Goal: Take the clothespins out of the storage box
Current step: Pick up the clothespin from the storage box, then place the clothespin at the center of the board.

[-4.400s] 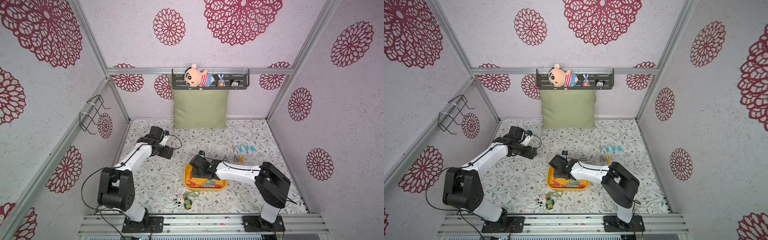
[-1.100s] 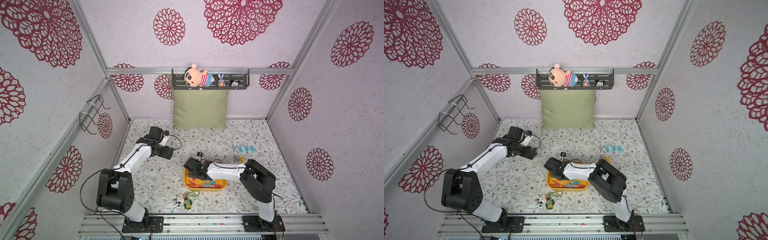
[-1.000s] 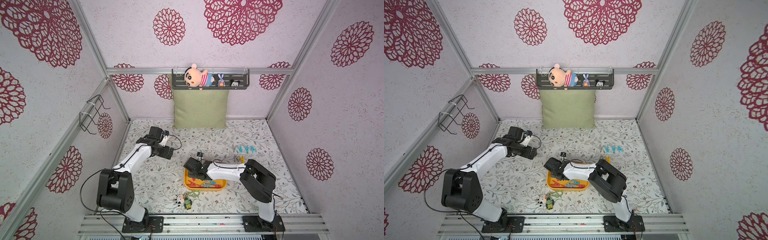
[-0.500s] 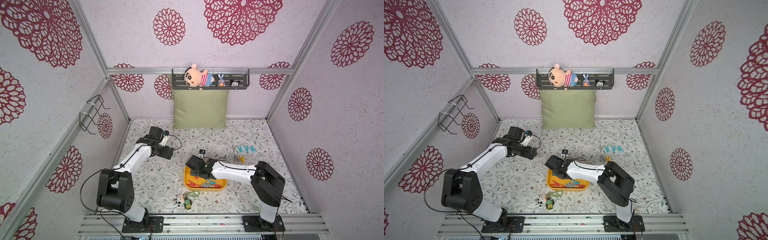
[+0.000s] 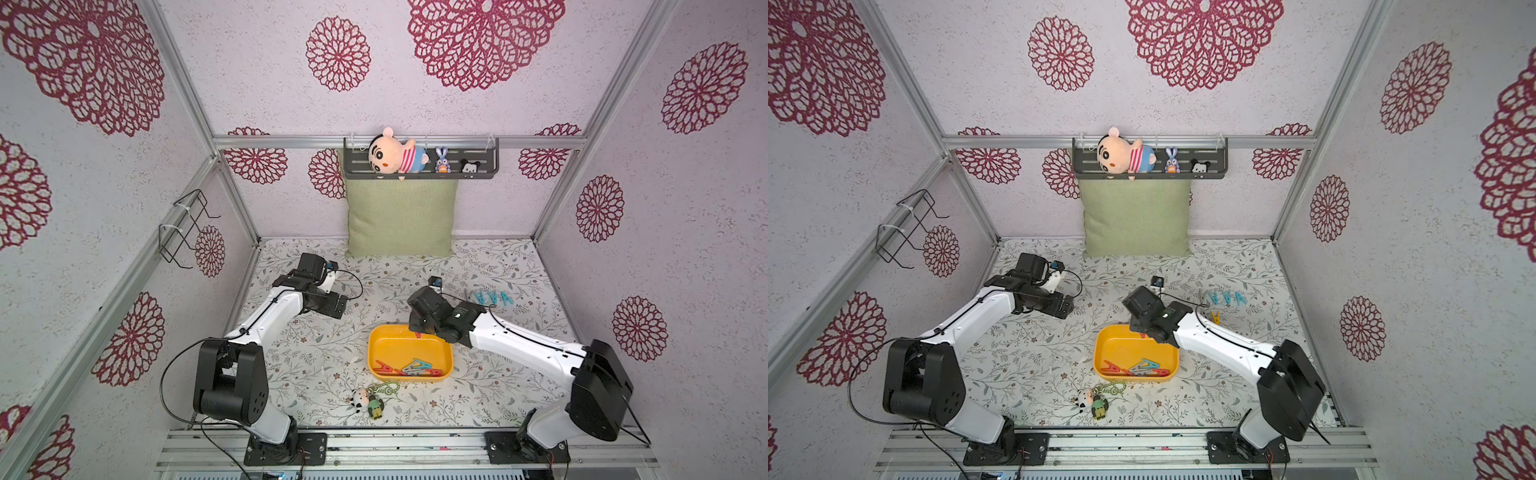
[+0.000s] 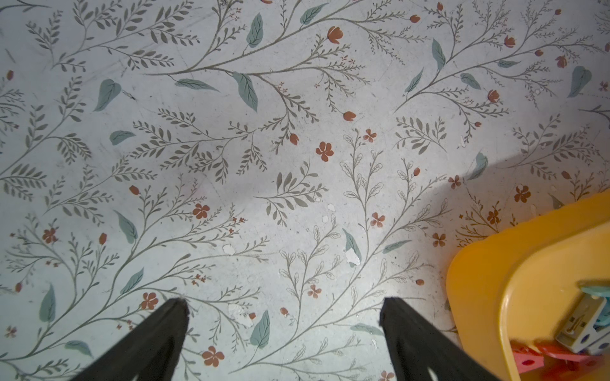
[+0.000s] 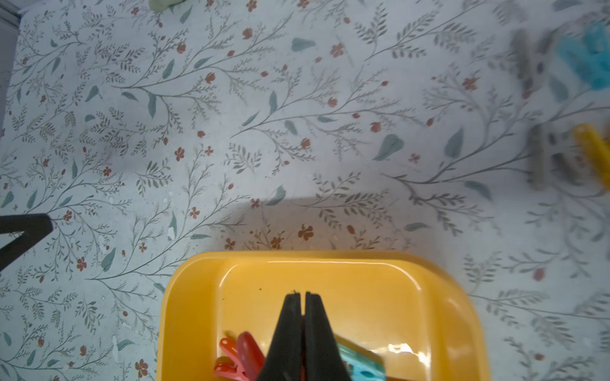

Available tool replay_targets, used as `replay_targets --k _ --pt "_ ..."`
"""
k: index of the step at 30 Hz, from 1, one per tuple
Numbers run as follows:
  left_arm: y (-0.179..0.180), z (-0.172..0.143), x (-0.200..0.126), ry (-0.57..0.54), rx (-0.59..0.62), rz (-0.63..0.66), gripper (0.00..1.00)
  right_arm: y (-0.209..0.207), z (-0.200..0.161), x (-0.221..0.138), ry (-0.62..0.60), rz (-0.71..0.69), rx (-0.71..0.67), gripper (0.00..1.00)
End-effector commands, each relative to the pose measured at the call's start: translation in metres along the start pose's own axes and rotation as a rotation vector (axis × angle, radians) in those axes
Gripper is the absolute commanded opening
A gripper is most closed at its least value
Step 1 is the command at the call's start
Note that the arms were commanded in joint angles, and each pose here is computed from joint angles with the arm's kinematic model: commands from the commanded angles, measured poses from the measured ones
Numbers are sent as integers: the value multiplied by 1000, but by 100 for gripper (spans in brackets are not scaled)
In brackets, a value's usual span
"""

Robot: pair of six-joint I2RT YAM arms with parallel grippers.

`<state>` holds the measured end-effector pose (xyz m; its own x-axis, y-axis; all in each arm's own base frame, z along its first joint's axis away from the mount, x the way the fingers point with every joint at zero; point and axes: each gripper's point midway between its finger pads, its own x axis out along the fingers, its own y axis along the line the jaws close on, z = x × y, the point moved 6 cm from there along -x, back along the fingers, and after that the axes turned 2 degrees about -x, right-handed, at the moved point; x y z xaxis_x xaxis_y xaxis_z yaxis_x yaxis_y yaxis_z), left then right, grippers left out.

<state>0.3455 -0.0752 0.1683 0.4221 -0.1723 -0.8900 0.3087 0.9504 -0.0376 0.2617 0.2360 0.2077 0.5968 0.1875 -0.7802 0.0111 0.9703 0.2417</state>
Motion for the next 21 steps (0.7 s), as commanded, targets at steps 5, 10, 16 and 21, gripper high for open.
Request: replay_targets --k 5,10,16,21 --pt "0 2 -1 -18 3 2 99 -93 24 -10 80 -164 -80 0" --pt "0 2 -1 -19 4 1 99 -150 39 1 115 -206 -26 0" --pt "-2 2 0 -17 3 -8 99 -193 48 29 195 -262 -23 0" --pt "-3 3 -2 -21 4 -9 99 -222 49 52 235 -319 -1 0"
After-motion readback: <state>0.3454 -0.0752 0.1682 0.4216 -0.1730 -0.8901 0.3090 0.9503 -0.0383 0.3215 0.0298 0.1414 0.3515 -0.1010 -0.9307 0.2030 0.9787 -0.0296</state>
